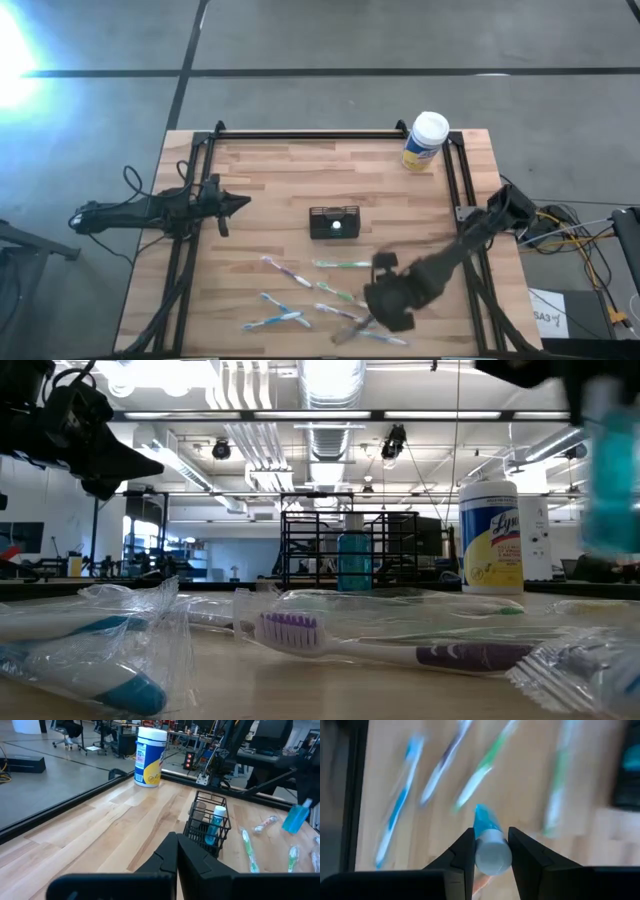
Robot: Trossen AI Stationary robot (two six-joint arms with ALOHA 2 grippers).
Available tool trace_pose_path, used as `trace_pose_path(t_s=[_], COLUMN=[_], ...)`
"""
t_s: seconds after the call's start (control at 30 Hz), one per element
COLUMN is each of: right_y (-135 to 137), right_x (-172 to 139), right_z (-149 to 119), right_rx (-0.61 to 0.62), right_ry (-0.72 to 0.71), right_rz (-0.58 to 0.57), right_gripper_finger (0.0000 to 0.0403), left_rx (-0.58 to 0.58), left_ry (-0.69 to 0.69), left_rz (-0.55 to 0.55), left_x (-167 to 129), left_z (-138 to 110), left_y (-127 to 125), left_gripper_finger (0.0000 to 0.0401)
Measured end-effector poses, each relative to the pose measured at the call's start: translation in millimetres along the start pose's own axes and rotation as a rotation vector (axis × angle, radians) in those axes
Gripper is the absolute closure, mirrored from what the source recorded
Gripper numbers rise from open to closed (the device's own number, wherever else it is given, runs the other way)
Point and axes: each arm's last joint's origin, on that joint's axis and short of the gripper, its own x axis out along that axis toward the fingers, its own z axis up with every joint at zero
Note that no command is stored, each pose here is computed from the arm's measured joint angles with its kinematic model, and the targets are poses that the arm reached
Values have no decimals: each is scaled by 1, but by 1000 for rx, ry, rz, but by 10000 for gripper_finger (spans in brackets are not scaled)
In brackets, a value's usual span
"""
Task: Pick & Place toothbrushing station
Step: Put the blue mouthwash into the black organizer
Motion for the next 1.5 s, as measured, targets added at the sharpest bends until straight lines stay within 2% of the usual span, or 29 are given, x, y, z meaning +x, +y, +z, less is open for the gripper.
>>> trace_pose_path(t_s=[0.2,0.33,0.47,0.67,0.83,1.0,1.13,1.37,1.5], right_y=[-50,-96,-140,-184,-200,-206,-206,-208,-209], right_x=[-62,-87,-93,-83,-65,-50,-36,-25,-24], right_z=[29,49,65,76,93,109,117,126,125], right_rx=[155,292,378,413,313,187,96,-15,-29], right_ry=[-227,-309,-280,-130,-101,-79,-3,35,48], right_rz=[-14,-43,-63,-97,-63,-22,-2,-2,-16], right_gripper_finger=[315,315,315,315,315,315,315,315,315], left_rx=[1,4,5,12,39,44,45,46,49], left_ry=[0,0,1,7,15,31,36,36,48], left_rz=[-1,0,-1,-1,0,3,4,4,7], left_x=[0,0,0,0,1,2,2,2,2], left_z=[0,0,0,-1,-3,-7,-8,-8,-9], left_y=[0,0,0,0,0,1,1,1,1], left_gripper_finger=[398,398,398,398,398,398,398,398,398])
